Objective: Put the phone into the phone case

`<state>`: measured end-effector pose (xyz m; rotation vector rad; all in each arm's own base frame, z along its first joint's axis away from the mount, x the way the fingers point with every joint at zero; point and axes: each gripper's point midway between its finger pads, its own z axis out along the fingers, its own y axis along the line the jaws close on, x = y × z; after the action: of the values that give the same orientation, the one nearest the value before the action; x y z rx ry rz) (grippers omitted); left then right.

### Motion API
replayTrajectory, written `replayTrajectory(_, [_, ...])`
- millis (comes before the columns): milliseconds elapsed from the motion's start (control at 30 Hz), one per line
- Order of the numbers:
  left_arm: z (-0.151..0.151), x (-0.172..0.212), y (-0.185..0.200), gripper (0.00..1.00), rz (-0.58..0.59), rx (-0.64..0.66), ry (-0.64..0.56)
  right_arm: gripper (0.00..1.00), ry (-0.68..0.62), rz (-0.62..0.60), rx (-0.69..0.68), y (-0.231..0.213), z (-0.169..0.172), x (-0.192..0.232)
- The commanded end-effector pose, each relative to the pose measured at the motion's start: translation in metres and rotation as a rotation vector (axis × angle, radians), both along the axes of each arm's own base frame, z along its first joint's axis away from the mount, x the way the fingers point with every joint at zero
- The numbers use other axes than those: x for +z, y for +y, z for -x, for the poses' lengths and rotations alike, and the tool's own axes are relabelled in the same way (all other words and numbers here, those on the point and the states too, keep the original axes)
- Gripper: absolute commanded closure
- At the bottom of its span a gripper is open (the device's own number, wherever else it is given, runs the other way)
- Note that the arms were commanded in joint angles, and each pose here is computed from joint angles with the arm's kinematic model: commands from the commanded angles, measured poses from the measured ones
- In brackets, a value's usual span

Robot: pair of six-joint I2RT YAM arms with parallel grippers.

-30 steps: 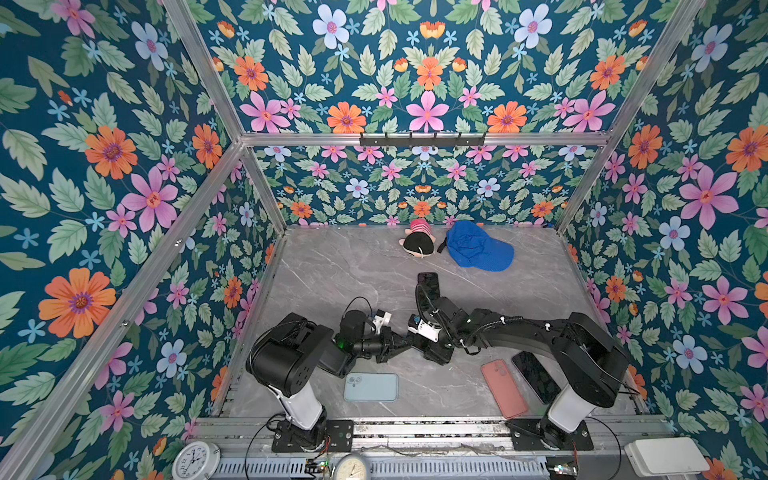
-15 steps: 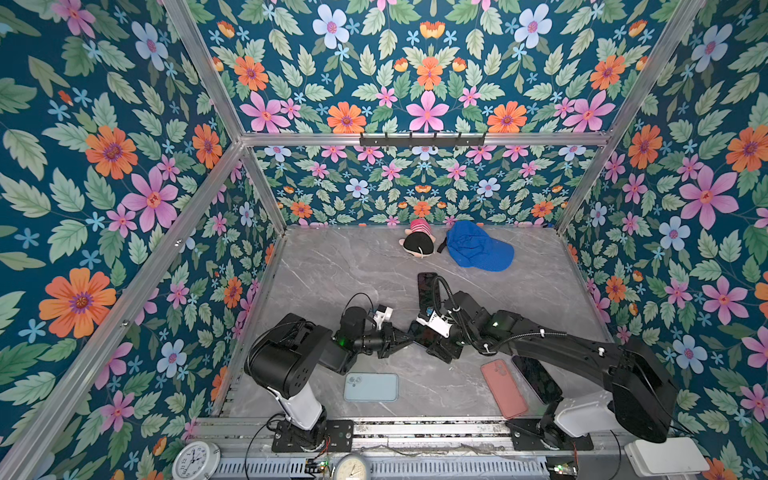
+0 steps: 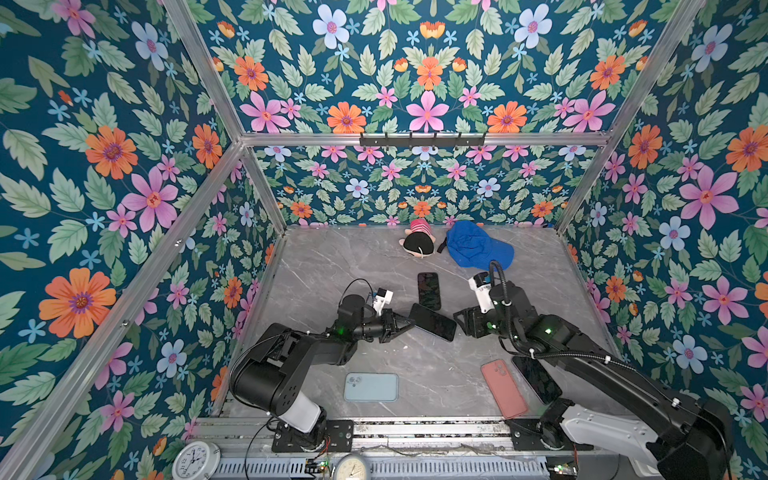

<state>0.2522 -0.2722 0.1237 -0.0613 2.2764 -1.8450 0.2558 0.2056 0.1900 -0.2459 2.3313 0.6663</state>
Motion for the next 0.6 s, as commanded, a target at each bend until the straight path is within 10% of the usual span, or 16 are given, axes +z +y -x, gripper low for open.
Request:
replayTrajectory(0, [-0.005, 0.014, 0.000, 1.00, 0.027, 0.005, -0.045, 0.34, 0.175, -0.322, -0.043, 0.006, 0.005, 0.008])
replayTrajectory(200, [-0.012, 0.029, 0.000, 1.00, 0.078, 0.030, -0.061, 0.38, 0.299, -0.700, -0.086, -0.011, -0.017, 0.008])
replayTrajectory(567, [-0.023, 0.060, -0.002, 1.00, 0.223, 0.070, -0.074, 0.38, 0.351, -0.851, 0.018, 0.005, -0.040, -0.002])
